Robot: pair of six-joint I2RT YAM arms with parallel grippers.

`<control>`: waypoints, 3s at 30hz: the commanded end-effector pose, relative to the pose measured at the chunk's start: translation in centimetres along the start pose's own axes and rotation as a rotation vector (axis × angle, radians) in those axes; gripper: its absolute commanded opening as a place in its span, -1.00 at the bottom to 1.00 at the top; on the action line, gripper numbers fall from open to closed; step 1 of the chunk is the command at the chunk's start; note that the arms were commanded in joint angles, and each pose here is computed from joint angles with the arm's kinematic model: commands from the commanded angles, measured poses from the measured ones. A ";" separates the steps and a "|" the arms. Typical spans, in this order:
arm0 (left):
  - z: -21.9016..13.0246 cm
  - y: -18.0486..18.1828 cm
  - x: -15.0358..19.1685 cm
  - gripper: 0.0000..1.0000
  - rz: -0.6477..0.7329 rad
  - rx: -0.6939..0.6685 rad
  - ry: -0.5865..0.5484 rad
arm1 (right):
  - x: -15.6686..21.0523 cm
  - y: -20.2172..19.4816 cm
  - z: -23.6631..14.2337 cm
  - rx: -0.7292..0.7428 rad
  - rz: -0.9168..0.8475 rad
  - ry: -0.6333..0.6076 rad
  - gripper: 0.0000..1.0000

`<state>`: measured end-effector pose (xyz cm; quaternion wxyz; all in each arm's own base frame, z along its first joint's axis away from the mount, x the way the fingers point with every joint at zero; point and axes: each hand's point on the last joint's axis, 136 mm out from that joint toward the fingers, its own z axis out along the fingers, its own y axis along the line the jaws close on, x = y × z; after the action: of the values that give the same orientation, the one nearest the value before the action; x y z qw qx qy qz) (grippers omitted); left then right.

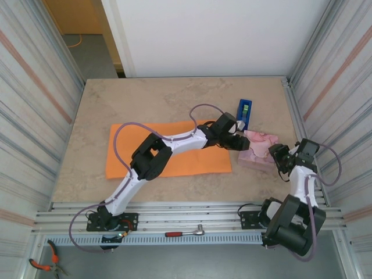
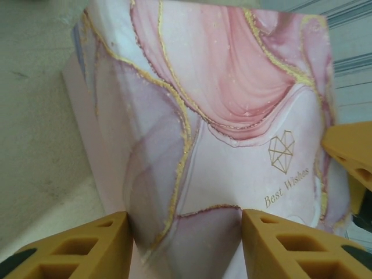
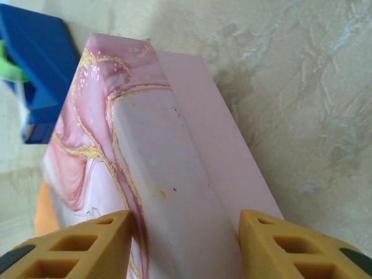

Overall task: Wrap the gift box in paper
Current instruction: Pick up the gift box from the middle-right of the table, then place the gift box on the wrapping paper, then rotate the gift box with the wrapping paper.

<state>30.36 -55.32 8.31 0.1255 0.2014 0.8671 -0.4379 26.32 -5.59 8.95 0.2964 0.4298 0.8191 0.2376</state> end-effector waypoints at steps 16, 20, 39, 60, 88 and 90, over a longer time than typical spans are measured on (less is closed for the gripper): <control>-16.9 -8.2 -1.2 -0.02 0.115 0.193 -0.260 | 9.6 15.1 -3.8 -0.285 -0.198 0.093 -0.12; -20.5 -5.3 -1.3 -0.02 0.087 0.141 -0.317 | 12.0 18.0 -2.5 -0.283 -0.270 0.101 -0.12; -30.8 11.1 4.1 0.01 -0.087 -0.186 -0.440 | 28.9 27.3 6.7 -0.342 -0.441 0.279 -0.16; -33.3 16.7 7.8 0.54 -0.117 -0.360 -0.365 | 26.7 19.4 3.8 -0.161 -0.524 0.362 0.59; -26.8 13.5 10.2 0.36 -0.151 -0.161 -0.247 | 23.6 18.7 8.7 -0.150 -0.424 0.429 0.05; -26.9 13.7 10.1 0.36 -0.162 -0.179 -0.258 | 22.8 18.6 8.3 -0.142 -0.433 0.413 0.21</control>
<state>26.17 -23.46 9.81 0.2071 0.0721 0.8974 -0.3828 32.53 24.96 7.77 0.1939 0.1850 0.9115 0.3121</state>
